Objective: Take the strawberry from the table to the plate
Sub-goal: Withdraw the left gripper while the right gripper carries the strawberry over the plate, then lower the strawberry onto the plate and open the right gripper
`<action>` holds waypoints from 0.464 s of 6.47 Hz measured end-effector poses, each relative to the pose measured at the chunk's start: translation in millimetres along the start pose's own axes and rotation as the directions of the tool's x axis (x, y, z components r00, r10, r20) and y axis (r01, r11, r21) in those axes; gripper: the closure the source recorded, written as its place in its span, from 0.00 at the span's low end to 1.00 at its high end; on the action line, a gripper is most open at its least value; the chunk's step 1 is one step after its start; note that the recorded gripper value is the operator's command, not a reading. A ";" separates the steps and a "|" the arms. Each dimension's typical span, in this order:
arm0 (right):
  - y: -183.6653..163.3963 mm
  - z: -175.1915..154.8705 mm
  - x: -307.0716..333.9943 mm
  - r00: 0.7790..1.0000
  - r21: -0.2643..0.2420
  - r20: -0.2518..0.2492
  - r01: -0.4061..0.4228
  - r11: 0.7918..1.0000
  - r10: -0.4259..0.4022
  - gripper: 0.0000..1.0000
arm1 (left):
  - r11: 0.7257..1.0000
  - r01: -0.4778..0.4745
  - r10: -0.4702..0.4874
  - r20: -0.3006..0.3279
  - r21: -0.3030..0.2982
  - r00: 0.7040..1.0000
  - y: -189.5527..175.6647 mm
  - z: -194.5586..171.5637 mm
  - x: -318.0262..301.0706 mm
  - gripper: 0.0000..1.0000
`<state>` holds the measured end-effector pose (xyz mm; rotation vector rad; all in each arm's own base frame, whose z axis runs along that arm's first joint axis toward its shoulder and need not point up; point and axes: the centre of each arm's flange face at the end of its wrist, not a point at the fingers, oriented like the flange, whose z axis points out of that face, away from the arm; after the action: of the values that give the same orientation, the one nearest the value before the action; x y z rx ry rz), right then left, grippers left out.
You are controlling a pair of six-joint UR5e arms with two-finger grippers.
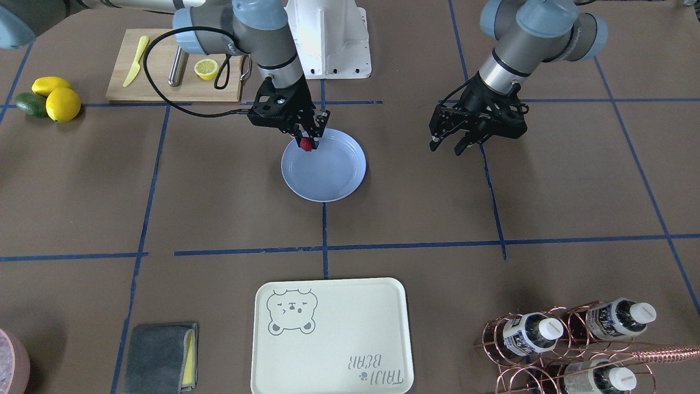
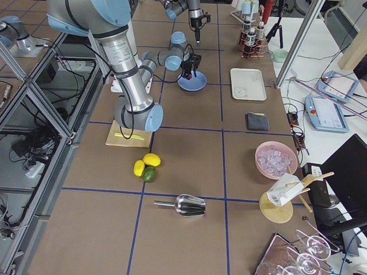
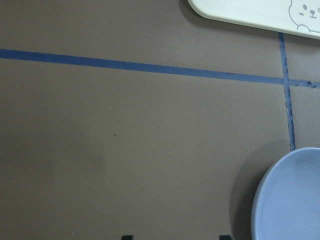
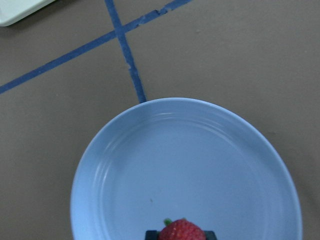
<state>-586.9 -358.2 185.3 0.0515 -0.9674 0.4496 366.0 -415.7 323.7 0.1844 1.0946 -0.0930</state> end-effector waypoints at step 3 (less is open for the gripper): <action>10.4 38.9 -29.0 0.998 0.056 -0.053 -0.039 0.998 0.042 1.00 | 0.999 0.038 -0.038 0.021 -0.008 0.999 -2.4 11.1 -6.1 0.00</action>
<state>-635.4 -368.2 182.7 0.0696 -0.9038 0.5125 372.6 -420.3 333.8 0.1544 1.0777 -0.1238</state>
